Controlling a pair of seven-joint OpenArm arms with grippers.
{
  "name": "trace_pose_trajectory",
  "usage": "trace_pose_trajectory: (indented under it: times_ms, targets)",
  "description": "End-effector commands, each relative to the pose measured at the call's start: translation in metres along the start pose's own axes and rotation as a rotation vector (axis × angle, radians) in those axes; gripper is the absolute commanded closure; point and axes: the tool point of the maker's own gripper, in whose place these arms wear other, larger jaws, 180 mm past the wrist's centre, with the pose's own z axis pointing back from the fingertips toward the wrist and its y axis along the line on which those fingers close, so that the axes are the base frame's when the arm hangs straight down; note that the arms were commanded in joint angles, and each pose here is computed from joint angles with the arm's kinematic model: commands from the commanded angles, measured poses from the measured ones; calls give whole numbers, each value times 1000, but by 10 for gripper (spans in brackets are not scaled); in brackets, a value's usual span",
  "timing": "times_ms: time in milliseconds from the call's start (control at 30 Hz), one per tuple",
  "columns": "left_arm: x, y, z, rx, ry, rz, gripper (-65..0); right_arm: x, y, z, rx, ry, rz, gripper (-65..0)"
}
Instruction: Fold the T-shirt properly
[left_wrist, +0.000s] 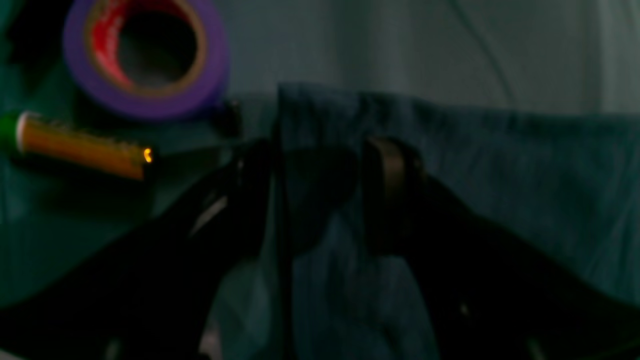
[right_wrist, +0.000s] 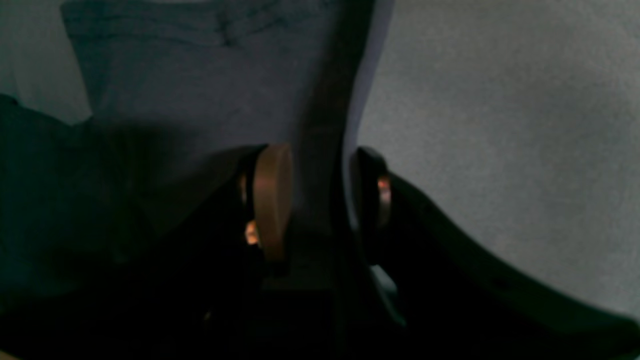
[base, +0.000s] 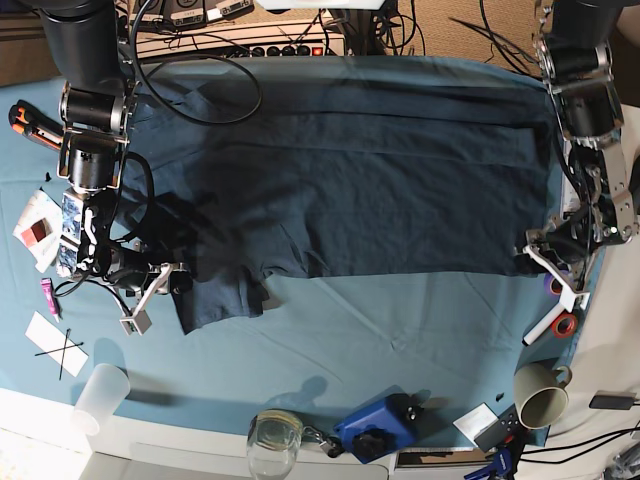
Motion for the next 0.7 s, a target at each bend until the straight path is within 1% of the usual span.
trace_pose_trajectory:
  times_ms: [0,67,100,133,233,367,400,467,567,667]
  targets:
    - [4,4,1,-2,7,-6,-279,16,-5,8,-16,-32,18,-215]
    - [-7,3,-3,-22,36,25,-279,17,-5,8,-16,-32,18,-208]
    - [-13,5,-4,-20,58,36,-274,17,-5,8,-16,-32,18,-179]
    - [-16,5,-4,-19,73,45,-253,16,-5,8,-16,-30,18,-141]
    - [-26,3,-3,-28,121,49,-150,16,-5,8,-16,-29,18,0]
    - [-30,-9,-2,-93,150,66,-12,17,-5,8,-16,-30,20,0]
    - [-30,-10,-2,-102,146,74,0,17,-5,9,-17,-32,19,0]
    - [-28,-12,-1,-113,138,81,0,23,-6,12,-19,-52,18,0]
    - [-21,-15,0,-129,122,91,0,37,-7,21,-19,-110,9,0]
    - [-16,-15,3,-113,116,112,0,51,-7,34,-5,-162,-15,0]
